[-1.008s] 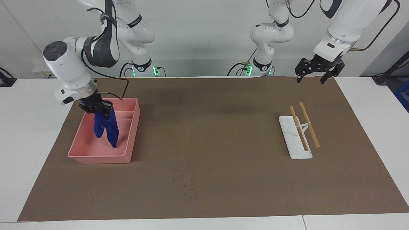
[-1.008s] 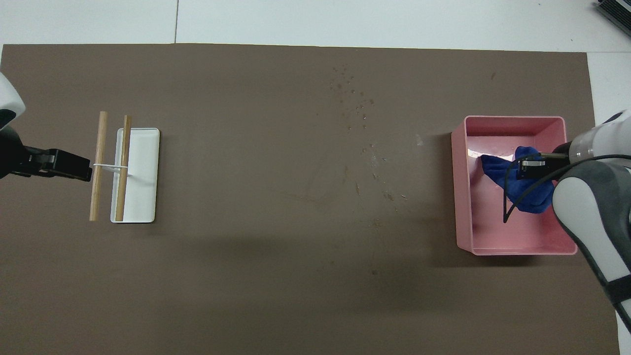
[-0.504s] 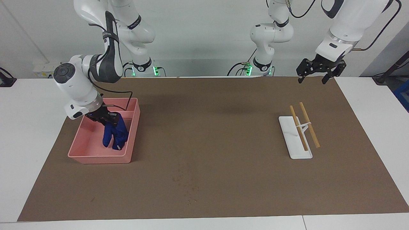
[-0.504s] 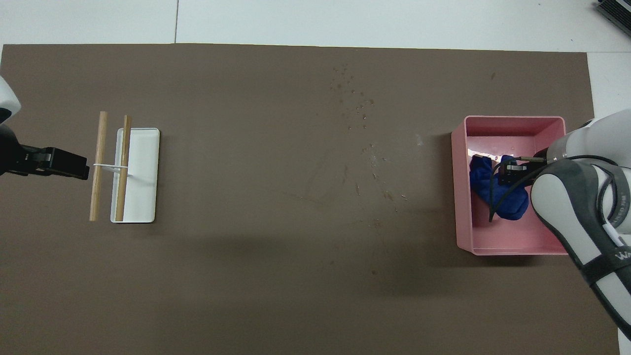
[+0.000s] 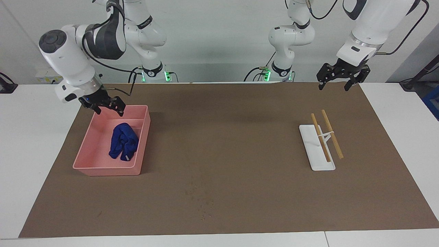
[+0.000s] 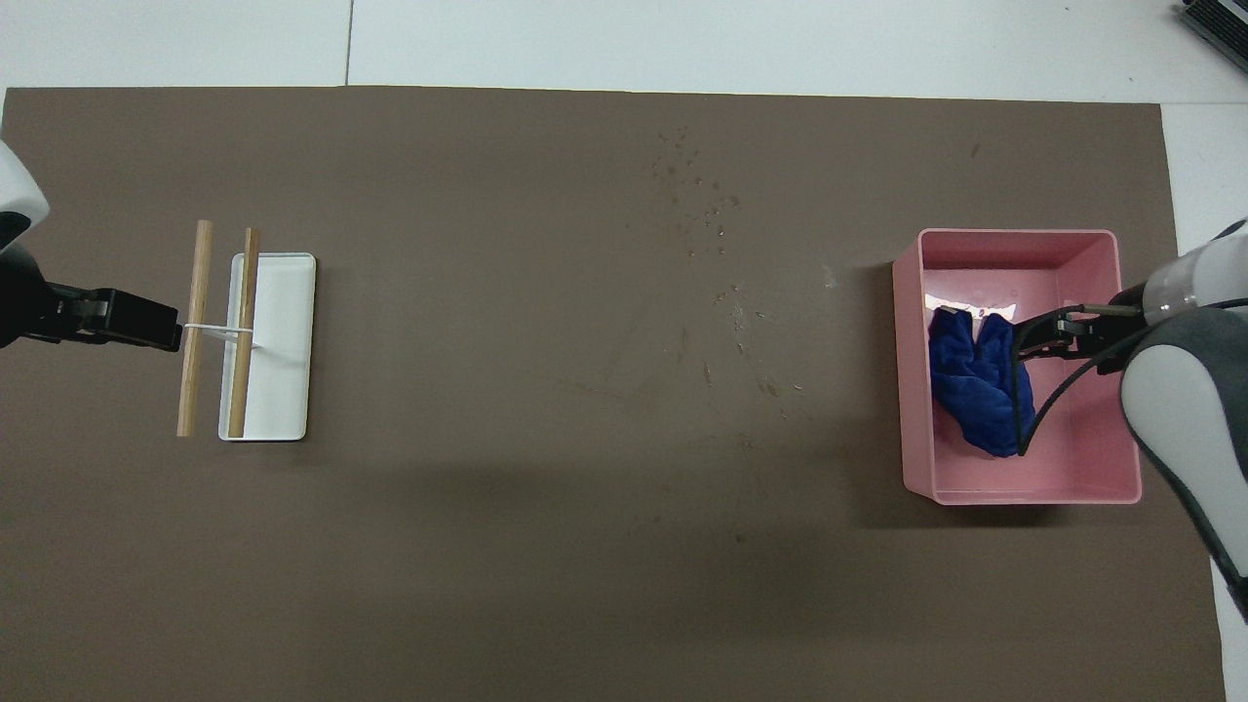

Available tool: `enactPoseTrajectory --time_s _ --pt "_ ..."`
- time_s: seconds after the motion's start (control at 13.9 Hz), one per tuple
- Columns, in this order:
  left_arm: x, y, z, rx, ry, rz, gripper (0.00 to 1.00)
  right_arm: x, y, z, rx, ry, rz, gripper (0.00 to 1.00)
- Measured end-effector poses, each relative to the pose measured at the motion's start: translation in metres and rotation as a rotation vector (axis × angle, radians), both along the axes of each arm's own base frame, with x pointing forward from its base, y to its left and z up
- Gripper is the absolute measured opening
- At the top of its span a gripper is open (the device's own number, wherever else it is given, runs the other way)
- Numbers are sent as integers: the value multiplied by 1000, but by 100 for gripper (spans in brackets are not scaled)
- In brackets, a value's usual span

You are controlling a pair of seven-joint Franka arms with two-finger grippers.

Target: Wipe water with towel using both arms

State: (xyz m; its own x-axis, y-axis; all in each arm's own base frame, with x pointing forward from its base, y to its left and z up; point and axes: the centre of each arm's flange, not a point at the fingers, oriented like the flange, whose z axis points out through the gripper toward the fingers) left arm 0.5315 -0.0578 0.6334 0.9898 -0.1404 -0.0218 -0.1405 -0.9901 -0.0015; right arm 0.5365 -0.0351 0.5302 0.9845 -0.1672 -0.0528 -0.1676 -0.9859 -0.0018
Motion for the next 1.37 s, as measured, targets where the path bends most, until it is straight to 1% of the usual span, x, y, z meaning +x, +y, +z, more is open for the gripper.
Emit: enactPoseTrajectory --time_s 0.22,0.36,0.5,0.65,0.86,1.15,1.37 --pt "-1 1 -1 1 9 1 100 -10 15 49 -8 -34 -17 99" --pt "-1 3 -1 1 11 5 100 -10 27 76 -13 -52 -29 99" --pt "-1 5 -1 1 11 8 100 -7 44 94 -35 -59 -36 99" --pt "-1 4 -1 1 14 7 100 -2 52 106 -44 -45 -50 99" --pt "-2 0 -1 2 17 0 100 7 47 121 -39 -22 -60 99" --pt "-2 2 -1 2 17 3 100 5 47 128 -39 -7 -62 99" --pt "-2 2 -1 2 18 4 100 -1 44 126 -41 28 -53 100"
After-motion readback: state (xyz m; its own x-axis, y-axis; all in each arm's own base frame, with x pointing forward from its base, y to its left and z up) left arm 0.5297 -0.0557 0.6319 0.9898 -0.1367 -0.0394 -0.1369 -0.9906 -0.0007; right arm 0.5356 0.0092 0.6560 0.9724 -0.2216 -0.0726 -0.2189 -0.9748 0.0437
